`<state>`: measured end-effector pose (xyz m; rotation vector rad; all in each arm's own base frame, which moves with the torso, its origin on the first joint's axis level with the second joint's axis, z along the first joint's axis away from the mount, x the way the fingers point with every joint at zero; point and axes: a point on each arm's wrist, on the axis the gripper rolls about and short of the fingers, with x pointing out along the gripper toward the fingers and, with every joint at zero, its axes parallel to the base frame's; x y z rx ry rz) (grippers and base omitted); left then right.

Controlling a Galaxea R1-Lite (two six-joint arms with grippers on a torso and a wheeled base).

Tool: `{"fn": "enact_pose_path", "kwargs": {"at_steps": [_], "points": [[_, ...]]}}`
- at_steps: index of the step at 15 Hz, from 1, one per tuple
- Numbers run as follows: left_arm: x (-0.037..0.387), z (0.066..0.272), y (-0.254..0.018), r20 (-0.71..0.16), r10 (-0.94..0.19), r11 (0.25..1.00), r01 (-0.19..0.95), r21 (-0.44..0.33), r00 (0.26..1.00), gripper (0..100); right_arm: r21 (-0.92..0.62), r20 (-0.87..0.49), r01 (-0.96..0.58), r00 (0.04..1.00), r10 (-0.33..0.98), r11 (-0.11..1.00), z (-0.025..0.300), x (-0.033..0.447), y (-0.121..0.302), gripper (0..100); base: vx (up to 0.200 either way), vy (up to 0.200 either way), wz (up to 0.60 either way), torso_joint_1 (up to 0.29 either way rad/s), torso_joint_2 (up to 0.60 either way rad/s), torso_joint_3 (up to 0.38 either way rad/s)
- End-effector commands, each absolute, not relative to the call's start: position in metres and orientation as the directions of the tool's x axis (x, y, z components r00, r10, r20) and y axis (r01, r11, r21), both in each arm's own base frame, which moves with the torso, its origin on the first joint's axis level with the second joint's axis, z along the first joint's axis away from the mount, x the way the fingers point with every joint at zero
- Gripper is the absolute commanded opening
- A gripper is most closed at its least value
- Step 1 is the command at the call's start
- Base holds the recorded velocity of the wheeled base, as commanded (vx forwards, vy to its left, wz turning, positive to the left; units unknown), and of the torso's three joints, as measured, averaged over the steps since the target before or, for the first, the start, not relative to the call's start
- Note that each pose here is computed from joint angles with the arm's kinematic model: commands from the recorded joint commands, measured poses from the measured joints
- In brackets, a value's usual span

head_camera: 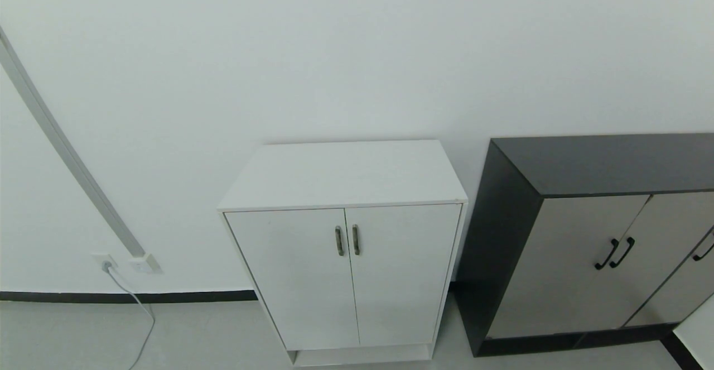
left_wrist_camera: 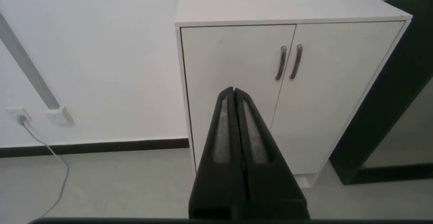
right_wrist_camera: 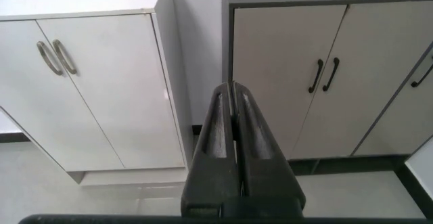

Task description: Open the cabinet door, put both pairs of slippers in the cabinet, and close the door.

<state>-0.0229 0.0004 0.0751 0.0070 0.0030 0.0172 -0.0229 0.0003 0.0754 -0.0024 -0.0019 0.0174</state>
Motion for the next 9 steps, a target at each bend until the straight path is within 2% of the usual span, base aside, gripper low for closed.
{"fn": "enact_pose_path", "kwargs": {"at_steps": [1,9], "points": [[-0.0228,0.0750,0.0004,-0.005,0.017,1.000,-0.017,0.008,1.000,0,-0.002,-0.002,-0.017,1.000,0.017,1.000,0.0753,-0.0228,0.0003,0,0.000,0.000,0.00,0.000,0.00,0.000],[-0.0228,0.0750,0.0004,-0.005,0.015,1.000,-0.015,0.008,1.000,0,-0.002,-0.002,-0.015,1.000,0.015,1.000,0.0753,-0.0228,0.0003,0,0.000,0.000,0.00,0.000,0.00,0.000]]}}
